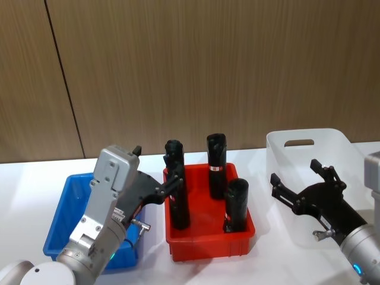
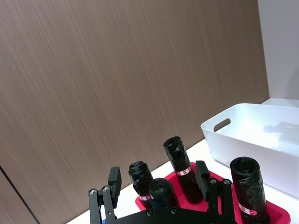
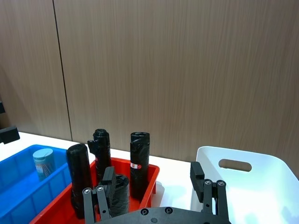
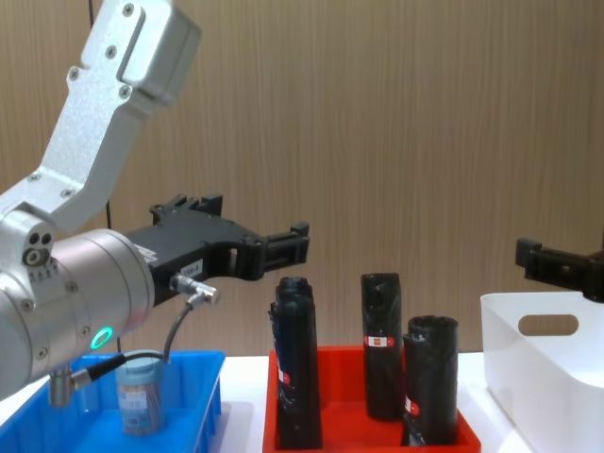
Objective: Pick the cotton swabs from the blue box and place them into the white box.
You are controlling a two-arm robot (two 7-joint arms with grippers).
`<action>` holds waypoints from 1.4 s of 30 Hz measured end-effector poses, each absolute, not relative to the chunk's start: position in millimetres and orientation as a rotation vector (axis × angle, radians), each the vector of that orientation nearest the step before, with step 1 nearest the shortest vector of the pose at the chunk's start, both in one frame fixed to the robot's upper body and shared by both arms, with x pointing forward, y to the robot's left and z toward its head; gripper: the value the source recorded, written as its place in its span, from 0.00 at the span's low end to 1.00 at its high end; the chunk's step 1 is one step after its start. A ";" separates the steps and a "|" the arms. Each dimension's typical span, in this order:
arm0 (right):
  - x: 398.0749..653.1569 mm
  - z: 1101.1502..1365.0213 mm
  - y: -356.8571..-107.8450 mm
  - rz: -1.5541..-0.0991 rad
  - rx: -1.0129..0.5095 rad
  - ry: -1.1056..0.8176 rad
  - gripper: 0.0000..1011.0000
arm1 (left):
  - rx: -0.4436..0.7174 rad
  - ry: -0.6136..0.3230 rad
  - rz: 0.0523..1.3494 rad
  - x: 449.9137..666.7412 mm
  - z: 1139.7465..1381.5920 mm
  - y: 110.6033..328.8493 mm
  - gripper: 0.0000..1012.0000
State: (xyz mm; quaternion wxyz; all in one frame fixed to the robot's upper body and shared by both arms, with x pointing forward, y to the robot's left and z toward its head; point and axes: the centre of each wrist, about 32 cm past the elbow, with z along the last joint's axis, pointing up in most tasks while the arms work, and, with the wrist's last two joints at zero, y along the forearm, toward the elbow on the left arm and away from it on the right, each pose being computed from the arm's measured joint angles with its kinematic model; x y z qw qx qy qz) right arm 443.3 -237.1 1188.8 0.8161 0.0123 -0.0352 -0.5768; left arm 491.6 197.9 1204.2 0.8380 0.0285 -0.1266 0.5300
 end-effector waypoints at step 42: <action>486.6 1182.5 -237.7 -1.025 -0.123 0.035 0.99 | 0.061 -0.267 1.124 492.0 1204.4 198.4 0.99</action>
